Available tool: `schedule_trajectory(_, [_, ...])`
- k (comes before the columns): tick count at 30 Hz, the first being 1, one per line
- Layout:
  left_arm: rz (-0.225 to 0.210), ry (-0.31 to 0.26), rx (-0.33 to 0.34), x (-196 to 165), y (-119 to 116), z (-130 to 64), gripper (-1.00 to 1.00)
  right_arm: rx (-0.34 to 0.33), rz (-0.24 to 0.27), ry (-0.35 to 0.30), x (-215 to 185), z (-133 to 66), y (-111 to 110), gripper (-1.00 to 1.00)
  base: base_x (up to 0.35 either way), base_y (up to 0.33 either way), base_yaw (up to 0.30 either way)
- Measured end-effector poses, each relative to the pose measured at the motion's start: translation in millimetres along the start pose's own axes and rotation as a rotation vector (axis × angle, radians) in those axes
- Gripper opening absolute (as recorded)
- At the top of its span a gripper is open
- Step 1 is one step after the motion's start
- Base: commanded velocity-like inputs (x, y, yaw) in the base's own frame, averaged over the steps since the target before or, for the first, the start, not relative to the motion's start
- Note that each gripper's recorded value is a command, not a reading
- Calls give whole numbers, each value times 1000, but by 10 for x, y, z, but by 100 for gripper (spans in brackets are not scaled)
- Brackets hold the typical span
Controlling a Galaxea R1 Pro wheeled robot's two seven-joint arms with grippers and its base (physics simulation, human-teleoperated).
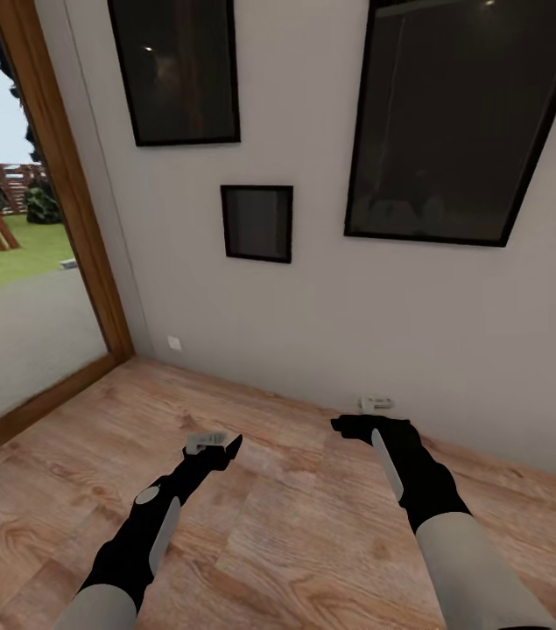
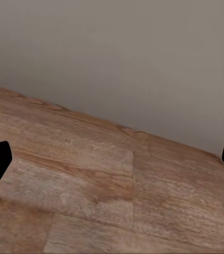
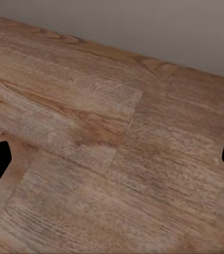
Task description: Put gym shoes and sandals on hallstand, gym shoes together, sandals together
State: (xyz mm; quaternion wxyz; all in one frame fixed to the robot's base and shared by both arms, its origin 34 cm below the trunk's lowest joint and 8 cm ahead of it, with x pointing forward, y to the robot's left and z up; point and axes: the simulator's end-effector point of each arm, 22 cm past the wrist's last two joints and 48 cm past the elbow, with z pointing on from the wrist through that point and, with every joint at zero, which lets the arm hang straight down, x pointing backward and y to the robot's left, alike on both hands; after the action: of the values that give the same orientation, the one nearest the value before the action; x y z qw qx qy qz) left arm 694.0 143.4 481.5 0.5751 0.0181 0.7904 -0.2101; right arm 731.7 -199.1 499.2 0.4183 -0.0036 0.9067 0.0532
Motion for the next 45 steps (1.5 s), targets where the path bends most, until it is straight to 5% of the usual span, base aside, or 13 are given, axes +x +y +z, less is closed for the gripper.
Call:
schedule_trajectory(31, [5, -14, 3, -88, -28, -20, 100, -1, -1, -15, -77, -64, 10, 100, 3, 0, -263])
schedule_trajectory(45, [5, -17, 4, -106, -37, -26, 100, -1, -1, -20, -97, -82, 12, 100, 202, 159, -296])
